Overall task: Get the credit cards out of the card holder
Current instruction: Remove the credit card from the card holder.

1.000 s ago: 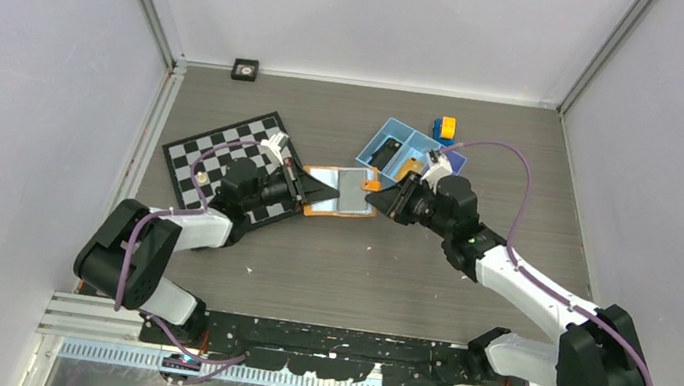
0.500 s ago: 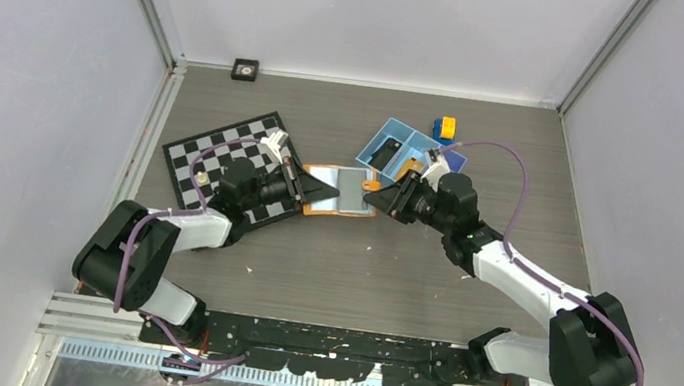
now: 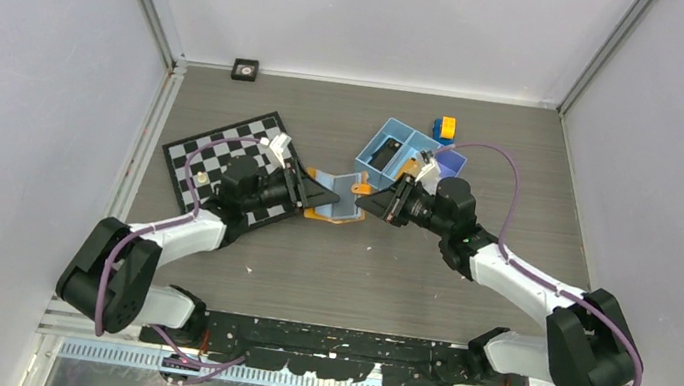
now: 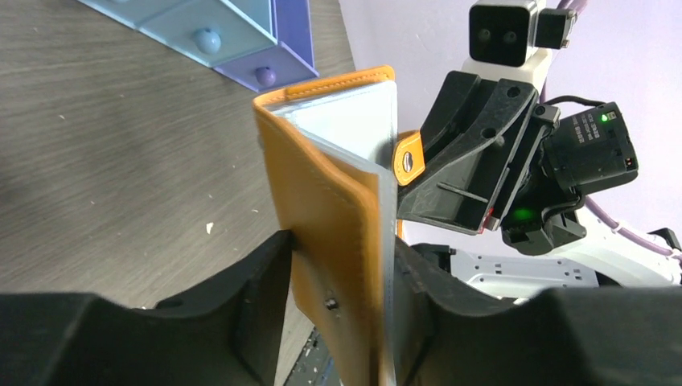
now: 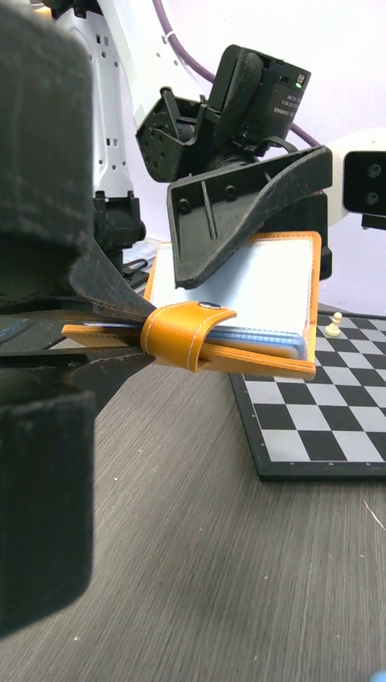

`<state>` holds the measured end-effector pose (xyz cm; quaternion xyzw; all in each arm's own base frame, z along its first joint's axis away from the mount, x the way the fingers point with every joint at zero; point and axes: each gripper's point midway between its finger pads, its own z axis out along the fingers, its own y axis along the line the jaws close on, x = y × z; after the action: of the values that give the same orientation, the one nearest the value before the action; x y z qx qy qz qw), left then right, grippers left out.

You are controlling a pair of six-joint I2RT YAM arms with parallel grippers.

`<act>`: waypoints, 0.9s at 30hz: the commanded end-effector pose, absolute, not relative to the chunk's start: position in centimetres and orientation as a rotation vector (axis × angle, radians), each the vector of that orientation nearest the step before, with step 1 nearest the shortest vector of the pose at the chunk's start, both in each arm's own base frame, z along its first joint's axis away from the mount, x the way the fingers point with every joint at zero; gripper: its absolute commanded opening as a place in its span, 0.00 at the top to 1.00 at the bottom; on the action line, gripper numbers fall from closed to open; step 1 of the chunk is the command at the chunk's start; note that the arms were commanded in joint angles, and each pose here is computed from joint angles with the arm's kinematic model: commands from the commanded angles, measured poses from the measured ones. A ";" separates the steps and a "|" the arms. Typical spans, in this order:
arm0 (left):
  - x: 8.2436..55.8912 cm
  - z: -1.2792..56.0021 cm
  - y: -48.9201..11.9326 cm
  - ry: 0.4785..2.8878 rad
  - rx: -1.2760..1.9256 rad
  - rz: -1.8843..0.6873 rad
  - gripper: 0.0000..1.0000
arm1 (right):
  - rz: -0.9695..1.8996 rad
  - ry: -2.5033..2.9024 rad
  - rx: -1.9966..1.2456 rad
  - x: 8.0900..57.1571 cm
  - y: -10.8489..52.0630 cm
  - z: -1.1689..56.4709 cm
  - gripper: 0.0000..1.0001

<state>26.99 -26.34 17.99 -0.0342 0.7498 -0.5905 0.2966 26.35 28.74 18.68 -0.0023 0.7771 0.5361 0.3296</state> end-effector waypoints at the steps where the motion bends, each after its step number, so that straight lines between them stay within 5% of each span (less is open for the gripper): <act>1: 27.0 20.3 -27.5 1.929 0.027 -1.564 0.51 | 1.523 1.963 -0.115 25.0 30.4 21.0 0.84; 11: 27.1 19.2 -28.0 1.969 0.038 -1.539 0.45 | 1.565 1.945 -0.128 24.6 30.8 21.5 0.99; 27: 26.6 18.9 -28.3 2.005 0.076 -1.450 0.30 | 1.486 1.987 -0.098 25.2 30.5 20.6 1.00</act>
<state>26.34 -27.83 15.84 0.0002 0.7903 -0.5406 0.2884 25.33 29.76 18.05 -0.0115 0.7803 0.5481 0.3009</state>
